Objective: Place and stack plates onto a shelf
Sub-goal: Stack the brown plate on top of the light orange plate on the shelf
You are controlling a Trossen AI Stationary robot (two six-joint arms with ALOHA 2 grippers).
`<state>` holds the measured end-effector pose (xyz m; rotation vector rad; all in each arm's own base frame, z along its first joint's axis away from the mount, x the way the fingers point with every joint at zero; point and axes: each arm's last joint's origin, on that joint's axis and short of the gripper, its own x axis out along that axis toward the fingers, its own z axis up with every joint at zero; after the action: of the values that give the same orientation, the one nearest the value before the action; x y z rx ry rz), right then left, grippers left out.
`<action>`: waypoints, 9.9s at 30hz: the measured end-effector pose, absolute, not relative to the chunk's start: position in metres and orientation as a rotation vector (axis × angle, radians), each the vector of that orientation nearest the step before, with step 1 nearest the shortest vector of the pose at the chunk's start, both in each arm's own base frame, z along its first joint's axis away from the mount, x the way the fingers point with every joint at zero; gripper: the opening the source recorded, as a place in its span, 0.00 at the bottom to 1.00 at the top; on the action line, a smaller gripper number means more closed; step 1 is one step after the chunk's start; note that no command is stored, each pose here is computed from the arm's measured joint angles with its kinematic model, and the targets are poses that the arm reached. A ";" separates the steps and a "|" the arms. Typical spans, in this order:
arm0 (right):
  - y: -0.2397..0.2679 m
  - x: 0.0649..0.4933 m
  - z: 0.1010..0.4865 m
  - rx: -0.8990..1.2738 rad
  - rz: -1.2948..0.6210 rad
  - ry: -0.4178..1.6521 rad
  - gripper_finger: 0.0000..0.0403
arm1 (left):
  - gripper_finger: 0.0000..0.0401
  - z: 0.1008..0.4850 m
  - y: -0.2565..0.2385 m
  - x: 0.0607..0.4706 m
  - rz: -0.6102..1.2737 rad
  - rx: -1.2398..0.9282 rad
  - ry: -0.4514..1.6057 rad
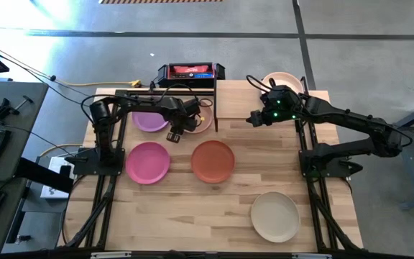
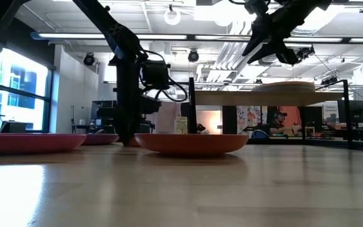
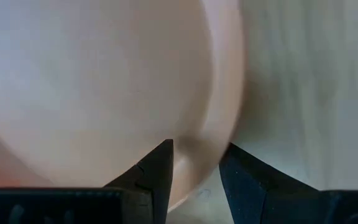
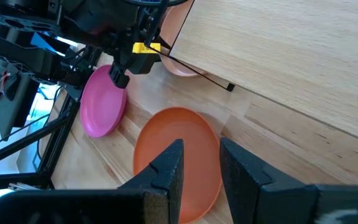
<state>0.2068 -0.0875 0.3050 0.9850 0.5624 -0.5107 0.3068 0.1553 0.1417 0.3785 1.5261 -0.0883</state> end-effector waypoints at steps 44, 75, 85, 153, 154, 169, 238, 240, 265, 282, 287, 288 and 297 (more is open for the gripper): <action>-0.089 0.209 0.308 0.974 -0.504 0.523 0.21 | 0.00 0.246 0.110 0.276 0.116 0.502 1.386; -0.041 0.245 0.325 1.087 -0.305 0.326 0.40 | 0.00 0.315 0.004 0.237 -0.206 0.950 1.098; -0.014 0.282 0.304 1.159 -0.242 0.367 0.34 | 0.00 0.311 -0.029 0.229 -0.351 0.893 1.086; 0.001 0.335 0.221 1.350 -0.430 0.551 0.02 | 0.04 0.265 -0.084 0.262 -0.417 0.980 1.173; 0.001 0.336 0.221 1.357 -0.433 0.547 0.03 | 0.04 0.265 -0.084 0.262 -0.406 0.973 1.177; 0.001 0.336 0.222 1.361 -0.446 0.531 0.01 | 0.11 0.264 -0.081 0.263 -0.312 0.719 1.200; -0.107 0.097 0.331 1.273 -1.005 0.251 0.00 | 0.32 0.349 0.026 0.209 0.636 0.653 0.961; -0.111 0.092 0.330 1.272 -1.033 0.243 0.00 | 0.32 0.349 0.032 0.208 0.659 0.641 0.971; -0.135 0.050 0.323 1.299 -1.345 0.166 0.00 | 0.32 0.347 0.075 0.198 0.772 0.464 1.019; -0.146 0.053 0.317 1.311 -1.382 0.205 0.00 | 0.32 0.350 0.078 0.200 0.791 0.418 0.962; -0.146 0.053 0.317 1.311 -1.382 0.205 0.01 | 0.32 0.351 0.079 0.202 0.793 0.414 0.944; -0.146 0.053 0.317 1.311 -1.382 0.206 0.02 | 0.32 0.351 0.079 0.202 0.793 0.414 0.943; -0.147 0.053 0.316 1.294 -1.406 0.208 0.20 | 0.32 0.351 0.079 0.202 0.793 0.414 0.941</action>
<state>0.0527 -0.1467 0.3164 1.2936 0.2076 -1.4060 0.2018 0.0787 0.3512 0.4138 0.9409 0.7934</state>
